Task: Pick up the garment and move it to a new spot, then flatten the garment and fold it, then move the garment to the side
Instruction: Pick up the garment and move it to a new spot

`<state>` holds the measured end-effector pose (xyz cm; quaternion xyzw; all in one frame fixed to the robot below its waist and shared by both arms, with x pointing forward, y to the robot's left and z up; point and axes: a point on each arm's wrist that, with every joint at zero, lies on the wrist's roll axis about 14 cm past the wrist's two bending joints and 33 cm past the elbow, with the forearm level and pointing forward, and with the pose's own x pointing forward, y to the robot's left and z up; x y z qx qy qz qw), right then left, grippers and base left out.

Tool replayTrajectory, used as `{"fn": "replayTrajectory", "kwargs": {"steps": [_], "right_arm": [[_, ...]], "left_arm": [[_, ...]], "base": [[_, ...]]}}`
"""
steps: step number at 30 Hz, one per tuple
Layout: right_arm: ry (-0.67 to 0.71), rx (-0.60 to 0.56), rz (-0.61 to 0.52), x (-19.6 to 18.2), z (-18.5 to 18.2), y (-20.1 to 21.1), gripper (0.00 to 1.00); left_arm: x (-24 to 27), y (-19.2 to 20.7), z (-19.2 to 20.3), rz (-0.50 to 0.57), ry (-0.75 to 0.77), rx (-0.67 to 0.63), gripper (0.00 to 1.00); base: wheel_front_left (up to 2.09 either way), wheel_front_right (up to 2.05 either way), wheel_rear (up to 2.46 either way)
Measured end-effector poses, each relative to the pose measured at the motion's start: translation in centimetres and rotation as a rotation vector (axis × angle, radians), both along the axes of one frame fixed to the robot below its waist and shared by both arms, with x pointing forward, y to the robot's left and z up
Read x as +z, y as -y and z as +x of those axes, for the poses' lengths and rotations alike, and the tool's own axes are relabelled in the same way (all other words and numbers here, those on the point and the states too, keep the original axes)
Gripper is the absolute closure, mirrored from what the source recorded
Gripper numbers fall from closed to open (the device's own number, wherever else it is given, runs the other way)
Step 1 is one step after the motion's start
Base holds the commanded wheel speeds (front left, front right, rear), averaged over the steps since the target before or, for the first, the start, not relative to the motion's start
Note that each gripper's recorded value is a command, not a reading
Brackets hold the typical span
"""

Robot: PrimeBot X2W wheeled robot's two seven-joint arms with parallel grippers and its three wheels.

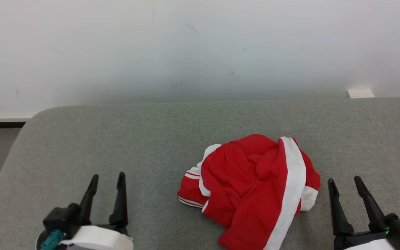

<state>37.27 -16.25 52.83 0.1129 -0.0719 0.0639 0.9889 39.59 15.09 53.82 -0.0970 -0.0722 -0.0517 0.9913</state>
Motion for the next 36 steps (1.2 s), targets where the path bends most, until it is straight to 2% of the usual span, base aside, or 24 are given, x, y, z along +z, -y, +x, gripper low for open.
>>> {"fn": "replayTrajectory", "kwargs": {"steps": [36], "right_arm": [[0.008, -0.017, 0.001, 0.3, -0.4, 0.6, 0.0]], "left_arm": [[0.1, 2.7, 0.4, -0.004, 0.021, -0.083, 0.0]], "base": [[0.0, 0.0, 0.0]]}}
